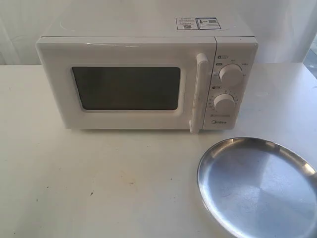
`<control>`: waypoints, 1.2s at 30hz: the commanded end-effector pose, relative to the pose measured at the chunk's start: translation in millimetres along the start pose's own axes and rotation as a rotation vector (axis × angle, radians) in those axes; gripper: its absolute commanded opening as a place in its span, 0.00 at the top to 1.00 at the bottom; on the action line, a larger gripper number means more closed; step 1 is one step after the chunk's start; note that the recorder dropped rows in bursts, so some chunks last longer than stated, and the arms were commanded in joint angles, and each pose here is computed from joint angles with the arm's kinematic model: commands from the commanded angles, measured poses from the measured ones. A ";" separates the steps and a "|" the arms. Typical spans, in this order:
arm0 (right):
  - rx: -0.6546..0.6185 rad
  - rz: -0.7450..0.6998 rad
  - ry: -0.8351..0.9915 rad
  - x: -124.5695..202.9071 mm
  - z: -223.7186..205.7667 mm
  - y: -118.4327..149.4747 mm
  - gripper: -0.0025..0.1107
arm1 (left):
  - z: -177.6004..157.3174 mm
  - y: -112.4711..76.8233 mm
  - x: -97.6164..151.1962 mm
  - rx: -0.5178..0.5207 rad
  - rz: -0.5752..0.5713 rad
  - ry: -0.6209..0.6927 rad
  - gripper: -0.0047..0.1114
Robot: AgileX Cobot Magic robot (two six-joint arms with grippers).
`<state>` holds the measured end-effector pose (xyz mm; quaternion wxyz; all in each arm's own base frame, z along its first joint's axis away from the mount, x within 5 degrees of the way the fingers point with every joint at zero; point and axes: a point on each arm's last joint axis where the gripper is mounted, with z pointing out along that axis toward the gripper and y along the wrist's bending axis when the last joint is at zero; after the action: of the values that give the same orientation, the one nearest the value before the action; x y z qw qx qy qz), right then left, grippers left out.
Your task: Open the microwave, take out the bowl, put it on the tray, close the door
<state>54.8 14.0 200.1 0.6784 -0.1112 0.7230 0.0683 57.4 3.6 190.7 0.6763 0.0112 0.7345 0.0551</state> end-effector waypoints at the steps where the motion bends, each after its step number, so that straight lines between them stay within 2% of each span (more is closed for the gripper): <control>1: 0.009 -0.007 -0.043 -2.7 -0.3 -0.5 0.98 | -0.3 -0.2 -1.4 0.004 -0.009 -0.009 0.96; 4: 0.009 -0.007 -0.060 -4.2 -0.4 -0.5 0.98 | -0.3 -0.2 -1.4 0.004 -0.007 -0.009 0.96; 7: 0.009 0.016 -0.189 -15.8 -1.8 -0.7 0.98 | -0.3 -0.2 -1.4 0.004 -0.007 -0.009 0.96; 9: -0.012 0.156 -0.322 -27.5 -4.8 -0.8 0.98 | -0.3 -0.2 -1.4 0.004 -0.007 -0.009 0.96; 11: -0.062 0.362 -0.415 -35.7 -8.0 -0.9 0.98 | -0.3 -0.2 -1.4 0.004 -0.007 -0.009 0.96; 15: -0.113 0.605 -0.405 -35.3 -7.8 -0.9 0.98 | -0.3 -0.2 -1.4 0.004 -0.007 -0.009 0.96; 25: -0.096 0.587 -0.362 -31.5 -6.3 -0.9 0.98 | -0.3 -0.2 -1.4 0.004 -0.007 -0.009 0.96; 29: -0.125 0.520 -0.417 -36.7 -8.4 1.3 0.98 | -0.3 -0.2 -1.4 0.004 -0.007 -0.009 0.96; 32: -0.257 0.538 -0.539 -50.9 -16.1 8.6 0.98 | -0.3 -0.2 -1.4 0.004 -0.007 -0.009 0.96; 34: -0.442 0.528 -0.634 -70.6 -28.8 19.8 0.98 | -0.3 -0.2 -1.4 0.004 -0.007 -0.009 0.96; 35: -0.557 0.478 -0.684 -84.3 -38.9 27.7 0.98 | -0.3 -0.2 -1.4 0.004 -0.007 -0.009 0.96; 36: -0.619 0.448 -0.683 -92.9 -42.0 32.6 0.98 | -0.3 -0.2 -1.4 0.004 -0.007 -0.009 0.96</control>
<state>31.2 27.2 267.5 0.7828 -0.0126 0.4739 0.4032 57.4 3.6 190.7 0.6763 0.0112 0.7345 0.0551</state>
